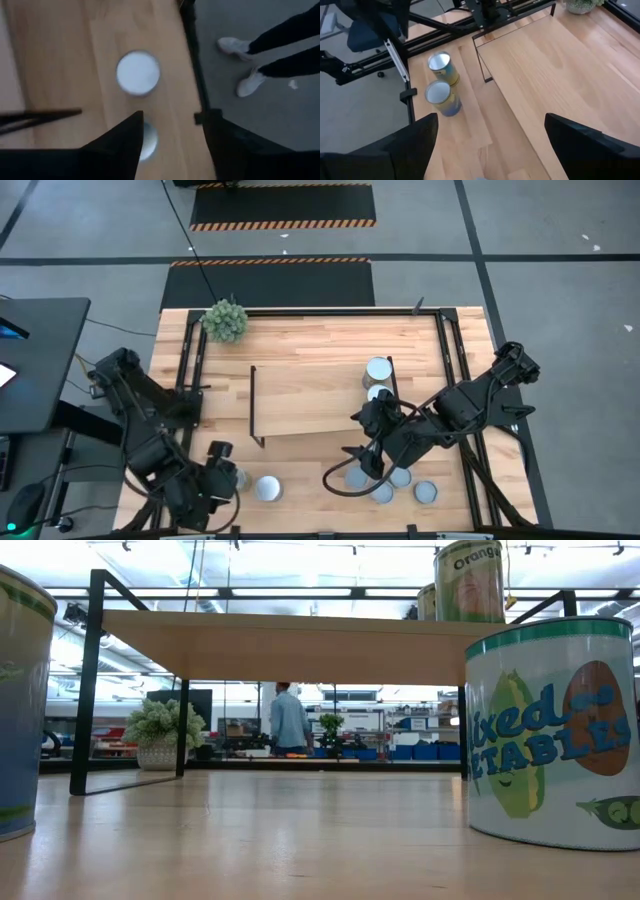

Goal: Pick and place cans onto a shelf
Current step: Put the canned carrots on the shelf

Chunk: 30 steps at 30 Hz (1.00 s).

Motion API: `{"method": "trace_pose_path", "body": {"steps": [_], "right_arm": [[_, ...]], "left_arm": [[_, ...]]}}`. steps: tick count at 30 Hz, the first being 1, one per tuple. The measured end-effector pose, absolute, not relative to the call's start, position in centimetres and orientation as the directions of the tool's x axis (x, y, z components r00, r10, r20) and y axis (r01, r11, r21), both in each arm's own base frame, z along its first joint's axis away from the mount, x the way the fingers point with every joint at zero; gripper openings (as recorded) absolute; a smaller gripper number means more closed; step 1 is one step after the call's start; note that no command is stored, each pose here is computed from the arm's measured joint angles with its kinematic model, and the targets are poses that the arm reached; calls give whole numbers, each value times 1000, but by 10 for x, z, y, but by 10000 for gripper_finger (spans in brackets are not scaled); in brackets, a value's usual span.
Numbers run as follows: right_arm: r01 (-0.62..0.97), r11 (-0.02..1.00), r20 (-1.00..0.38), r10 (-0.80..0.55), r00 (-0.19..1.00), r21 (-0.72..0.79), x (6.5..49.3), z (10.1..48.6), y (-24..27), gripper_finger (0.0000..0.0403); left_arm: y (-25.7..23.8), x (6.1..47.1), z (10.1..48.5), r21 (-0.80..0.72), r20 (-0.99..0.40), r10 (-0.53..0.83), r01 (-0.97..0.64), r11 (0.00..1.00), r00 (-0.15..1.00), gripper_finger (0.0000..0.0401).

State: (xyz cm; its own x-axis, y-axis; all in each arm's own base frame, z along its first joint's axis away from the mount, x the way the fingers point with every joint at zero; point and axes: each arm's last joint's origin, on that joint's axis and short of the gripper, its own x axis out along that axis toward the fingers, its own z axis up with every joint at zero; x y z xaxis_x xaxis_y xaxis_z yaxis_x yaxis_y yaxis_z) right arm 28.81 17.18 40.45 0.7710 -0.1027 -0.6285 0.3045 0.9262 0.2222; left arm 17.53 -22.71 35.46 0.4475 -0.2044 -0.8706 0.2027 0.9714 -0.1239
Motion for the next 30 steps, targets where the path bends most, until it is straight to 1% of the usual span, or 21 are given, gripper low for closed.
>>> {"method": "trace_pose_path", "body": {"steps": [4, 7, 9, 11, 13, 17, 21, 25, 28, 30], "right_arm": [[307, 926, -629, -107, 770, 218, 289, 405, 170, 374], [309, 926, -629, -109, 770, 218, 290, 405, 169, 374], [305, 928, -629, -107, 770, 215, 289, 405, 170, 374], [303, 928, -629, -106, 770, 214, 289, 405, 170, 374], [303, 929, -629, -106, 770, 214, 289, 405, 170, 374], [299, 929, -632, -100, 768, 217, 289, 404, 170, 374], [298, 929, -633, -97, 768, 218, 289, 404, 170, 374], [298, 929, -633, -97, 768, 219, 289, 404, 170, 374], [299, 929, -633, -98, 768, 218, 290, 404, 170, 374], [301, 929, -631, -104, 769, 214, 290, 404, 169, 374]], "left_arm": [[-235, 156, 353, -58, -871, -154, 214, 975, 467, 213], [-239, 144, 352, 7, -860, -102, 211, 977, 500, 200], [-237, 134, 350, 60, -857, -42, 180, 982, 514, 188], [-235, 127, 341, 65, -861, -17, 143, 988, 508, 176], [-234, 120, 326, 32, -871, -31, 121, 992, 489, 164], [-231, 114, 303, -84, -880, -124, 106, 991, 458, 144], [-225, 110, 287, -151, -889, -165, 65, 986, 427, 134], [-217, 104, 271, -181, -913, -160, -23, 983, 374, 138], [-214, 99, 259, -207, -924, -175, -60, 976, 339, 151], [-215, 99, 252, -231, -922, -193, -76, 970, 335, 160]]}}
